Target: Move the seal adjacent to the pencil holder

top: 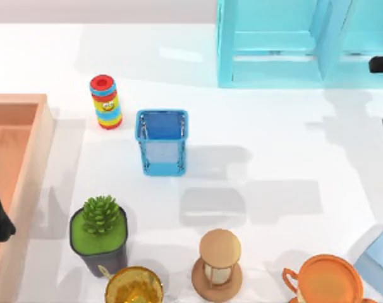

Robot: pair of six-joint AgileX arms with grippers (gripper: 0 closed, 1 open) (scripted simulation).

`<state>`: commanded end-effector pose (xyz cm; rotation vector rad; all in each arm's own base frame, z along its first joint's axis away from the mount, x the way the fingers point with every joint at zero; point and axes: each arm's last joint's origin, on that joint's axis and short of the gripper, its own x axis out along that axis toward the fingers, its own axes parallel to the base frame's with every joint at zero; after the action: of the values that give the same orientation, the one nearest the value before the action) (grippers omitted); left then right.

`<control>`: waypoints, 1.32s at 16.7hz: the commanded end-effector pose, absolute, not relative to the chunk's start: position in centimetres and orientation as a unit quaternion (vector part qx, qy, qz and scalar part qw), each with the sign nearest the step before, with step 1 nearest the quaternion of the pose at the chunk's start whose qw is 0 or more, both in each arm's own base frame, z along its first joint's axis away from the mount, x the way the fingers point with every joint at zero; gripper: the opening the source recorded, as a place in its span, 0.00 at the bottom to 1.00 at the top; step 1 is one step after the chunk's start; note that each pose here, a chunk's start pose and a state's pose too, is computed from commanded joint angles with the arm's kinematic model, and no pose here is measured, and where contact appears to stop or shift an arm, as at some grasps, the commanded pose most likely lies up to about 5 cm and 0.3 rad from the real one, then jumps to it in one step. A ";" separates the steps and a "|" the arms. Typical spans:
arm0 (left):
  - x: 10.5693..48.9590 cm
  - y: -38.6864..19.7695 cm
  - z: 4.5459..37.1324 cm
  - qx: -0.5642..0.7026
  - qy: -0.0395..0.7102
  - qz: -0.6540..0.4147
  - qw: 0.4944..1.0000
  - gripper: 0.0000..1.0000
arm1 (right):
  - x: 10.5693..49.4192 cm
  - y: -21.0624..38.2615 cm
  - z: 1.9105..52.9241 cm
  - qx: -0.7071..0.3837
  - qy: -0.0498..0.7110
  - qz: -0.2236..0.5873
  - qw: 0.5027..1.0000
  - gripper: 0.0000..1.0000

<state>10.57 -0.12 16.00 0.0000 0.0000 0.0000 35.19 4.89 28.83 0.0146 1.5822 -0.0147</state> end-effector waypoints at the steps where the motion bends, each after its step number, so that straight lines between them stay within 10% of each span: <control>1: 10.6 -0.1 16.0 0.000 0.000 0.000 1.000 1.00 | 35.7 5.4 28.8 0.007 0.713 -0.008 0.701 0.00; 10: 10.6 -0.1 16.0 0.000 0.000 0.000 1.000 1.00 | 41.2 16.4 27.6 0.005 0.717 -0.013 0.696 0.00; 22: 10.6 -0.1 16.0 0.000 0.000 0.000 1.000 1.00 | 39.0 28.7 23.8 0.004 0.707 -0.003 0.708 0.00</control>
<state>10.57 -0.12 16.00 0.0000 0.0000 0.0000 39.03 28.65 23.76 0.0085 1.5693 -0.0073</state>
